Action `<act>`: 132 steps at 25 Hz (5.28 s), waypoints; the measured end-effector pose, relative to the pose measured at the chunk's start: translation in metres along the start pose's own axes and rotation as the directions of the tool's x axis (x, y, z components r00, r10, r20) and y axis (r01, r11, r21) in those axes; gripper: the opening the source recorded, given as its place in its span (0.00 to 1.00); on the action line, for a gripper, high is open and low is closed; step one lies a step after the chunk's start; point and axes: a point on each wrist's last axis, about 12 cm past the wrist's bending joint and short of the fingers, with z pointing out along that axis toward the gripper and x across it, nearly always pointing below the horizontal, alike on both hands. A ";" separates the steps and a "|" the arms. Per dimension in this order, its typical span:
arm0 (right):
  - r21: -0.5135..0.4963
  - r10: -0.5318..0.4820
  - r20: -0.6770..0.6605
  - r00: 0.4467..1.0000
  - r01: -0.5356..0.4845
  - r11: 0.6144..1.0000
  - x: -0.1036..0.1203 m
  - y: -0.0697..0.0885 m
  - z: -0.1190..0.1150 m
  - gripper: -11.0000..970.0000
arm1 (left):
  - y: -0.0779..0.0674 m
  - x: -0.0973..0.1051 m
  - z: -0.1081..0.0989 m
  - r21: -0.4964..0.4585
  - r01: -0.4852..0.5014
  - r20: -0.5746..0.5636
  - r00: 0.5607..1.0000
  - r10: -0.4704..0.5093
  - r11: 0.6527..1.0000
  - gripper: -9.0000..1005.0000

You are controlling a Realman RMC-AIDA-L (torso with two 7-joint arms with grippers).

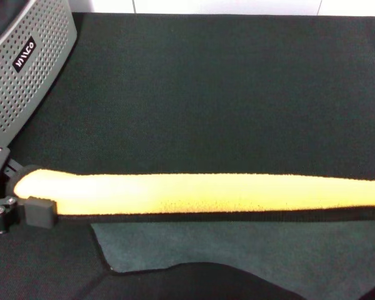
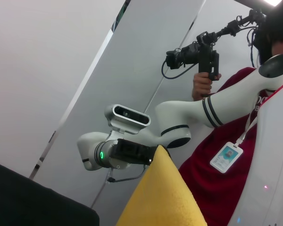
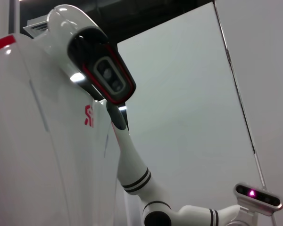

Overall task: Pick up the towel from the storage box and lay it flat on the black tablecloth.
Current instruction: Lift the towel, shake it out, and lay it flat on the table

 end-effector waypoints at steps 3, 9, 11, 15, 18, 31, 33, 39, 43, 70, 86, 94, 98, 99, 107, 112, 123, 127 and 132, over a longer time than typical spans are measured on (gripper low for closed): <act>0.001 -0.009 0.003 1.000 0.009 1.000 -0.002 0.004 -0.002 0.03 | -0.002 0.002 -0.001 -0.004 0.009 0.004 1.000 -0.009 1.000 0.04; -0.002 -0.012 -0.020 1.000 0.012 1.000 -0.008 0.008 -0.004 0.03 | -0.004 0.002 -0.001 -0.001 0.010 0.006 1.000 -0.010 1.000 0.04; 0.020 -0.010 -0.038 0.999 0.011 1.000 -0.007 0.007 -0.006 0.03 | -0.005 0.001 -0.002 -0.003 0.009 0.003 1.000 -0.009 1.000 0.04; 0.046 -0.010 -0.061 0.998 0.013 0.999 -0.004 0.003 -0.005 0.03 | 0.000 0.003 -0.003 -0.017 0.020 0.000 1.000 -0.020 1.000 0.04; 0.078 -0.017 -0.081 0.997 0.023 0.997 -0.003 -0.003 -0.005 0.03 | 0.008 0.003 -0.003 -0.036 0.033 -0.001 0.999 -0.033 0.999 0.04; 0.231 -0.003 -0.172 0.985 0.043 0.972 -0.005 -0.031 -0.009 0.03 | 0.034 -0.001 0.000 -0.097 0.036 0.041 0.999 -0.032 0.995 0.04; 0.250 -0.004 -0.184 0.983 0.051 0.967 -0.005 -0.036 -0.010 0.03 | 0.037 -0.003 0.000 -0.108 0.034 0.054 0.998 -0.028 0.994 0.04; 0.315 0.003 -0.222 0.975 0.069 0.947 -0.004 -0.045 -0.013 0.03 | 0.046 0.001 0.001 -0.155 0.053 0.089 0.995 -0.040 0.987 0.04; 0.346 0.014 -0.252 0.968 0.077 0.935 -0.002 -0.051 -0.015 0.03 | 0.048 0.006 0.002 -0.177 0.073 0.111 0.992 -0.054 0.981 0.04; 0.244 -0.135 -0.207 0.969 0.184 0.952 -0.045 -0.038 -0.026 0.03 | 0.038 0.010 0.014 -0.093 0.058 0.134 0.990 -0.045 0.994 0.04; 0.173 -0.093 -0.154 0.984 0.120 0.978 -0.035 -0.007 -0.016 0.03 | 0.014 0.004 0.014 0.026 0.059 0.053 0.997 -0.061 0.998 0.04; 0.330 0.014 -0.336 0.942 0.103 0.938 -0.020 -0.066 -0.009 0.03 | 0.049 0.007 0.003 -0.127 0.132 0.064 0.990 -0.125 0.983 0.04; 0.380 0.029 -0.425 0.905 0.149 0.913 -0.021 -0.096 -0.004 0.03 | 0.066 0.003 0.006 -0.215 0.136 0.053 0.990 -0.128 0.967 0.04; 0.388 0.030 -0.440 0.898 0.159 0.908 -0.022 -0.100 -0.004 0.03 | 0.068 0.002 0.006 -0.229 0.135 0.055 0.991 -0.125 0.964 0.04; 0.459 0.033 -0.508 0.861 0.238 0.856 -0.024 -0.124 -0.005 0.04 | 0.085 0.002 0.004 -0.359 0.134 0.096 0.990 -0.106 0.924 0.04; 0.473 0.047 -0.536 0.843 0.254 0.844 -0.020 -0.132 -0.003 0.04 | 0.097 0.009 0.007 -0.436 0.150 0.095 0.988 -0.121 0.887 0.04; 0.504 0.109 -0.616 0.780 0.284 0.816 0.006 -0.150 0.010 0.04 | 0.114 0.022 0.017 -0.528 0.180 0.111 0.983 -0.143 0.830 0.04; 0.502 0.124 -0.642 0.756 0.293 0.814 0.012 -0.157 0.015 0.04 | 0.119 0.024 0.018 -0.561 0.187 0.121 0.982 -0.144 0.806 0.04; 0.505 0.122 -0.652 0.748 0.309 0.806 0.017 -0.160 0.017 0.04 | 0.124 0.029 0.019 -0.588 0.199 0.133 0.980 -0.149 0.784 0.04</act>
